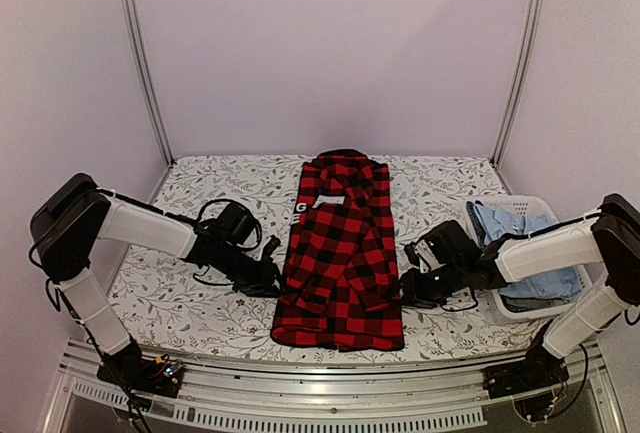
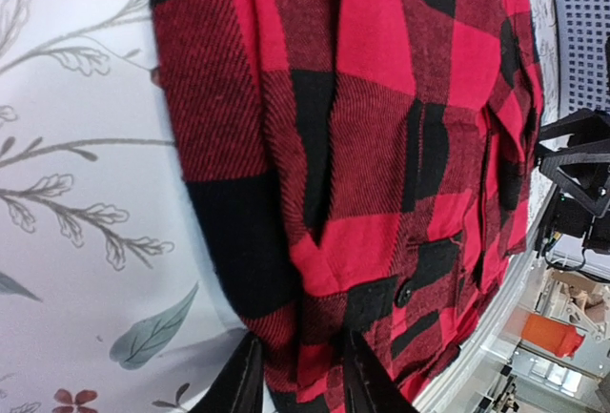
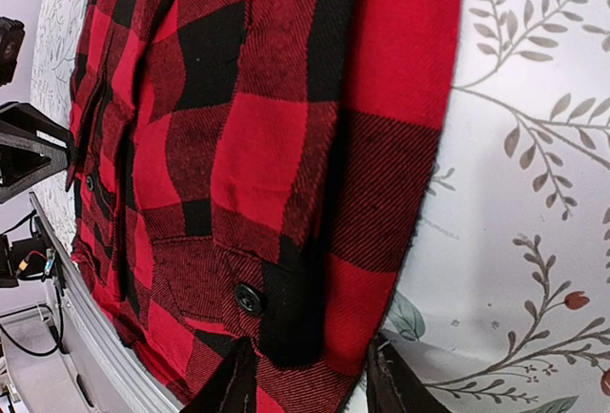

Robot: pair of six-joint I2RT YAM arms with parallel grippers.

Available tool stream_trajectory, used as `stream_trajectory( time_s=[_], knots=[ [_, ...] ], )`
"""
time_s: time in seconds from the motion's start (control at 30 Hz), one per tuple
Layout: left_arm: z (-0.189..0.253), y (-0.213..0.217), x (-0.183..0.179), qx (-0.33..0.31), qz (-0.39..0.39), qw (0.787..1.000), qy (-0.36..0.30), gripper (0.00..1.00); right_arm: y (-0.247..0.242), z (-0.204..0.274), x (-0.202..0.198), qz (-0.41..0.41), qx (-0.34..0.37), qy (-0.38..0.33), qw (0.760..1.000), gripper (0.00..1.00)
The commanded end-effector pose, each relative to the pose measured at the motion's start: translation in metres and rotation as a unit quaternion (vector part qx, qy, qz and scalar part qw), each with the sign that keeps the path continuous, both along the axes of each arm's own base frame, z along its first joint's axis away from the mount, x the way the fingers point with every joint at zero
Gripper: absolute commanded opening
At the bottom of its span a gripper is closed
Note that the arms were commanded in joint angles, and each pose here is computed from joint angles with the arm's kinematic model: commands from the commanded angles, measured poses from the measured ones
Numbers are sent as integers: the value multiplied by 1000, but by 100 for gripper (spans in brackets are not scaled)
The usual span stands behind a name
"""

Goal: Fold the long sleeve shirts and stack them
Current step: Pick up the rectangle-folded shirt from the center of the board.

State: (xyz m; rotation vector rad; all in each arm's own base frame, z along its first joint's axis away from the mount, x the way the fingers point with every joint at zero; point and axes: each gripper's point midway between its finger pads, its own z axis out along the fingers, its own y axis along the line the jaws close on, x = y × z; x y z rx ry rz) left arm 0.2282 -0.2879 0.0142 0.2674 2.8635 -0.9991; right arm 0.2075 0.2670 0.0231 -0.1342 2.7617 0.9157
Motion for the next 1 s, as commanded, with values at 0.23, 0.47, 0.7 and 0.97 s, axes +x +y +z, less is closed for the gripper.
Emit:
stream_trajectory(
  time_s=[0.23, 0.47, 0.7, 0.97],
  knots=[
    [-24, 11, -24, 54, 3, 998, 40, 25, -4, -17, -14, 4, -4, 32, 999, 28],
    [-26, 15, -29, 64, 12, 997, 47, 26, -4, -16, -16, 5, 1, 35, 999, 22],
    [-25, 13, -35, 61, 15, 997, 50, 34, -1, -14, -14, 3, 11, 27, 1000, 17],
    [-31, 17, -37, 73, 20, 996, 54, 24, 0, -13, -13, 2, 16, 25, 1000, 15]
  ],
)
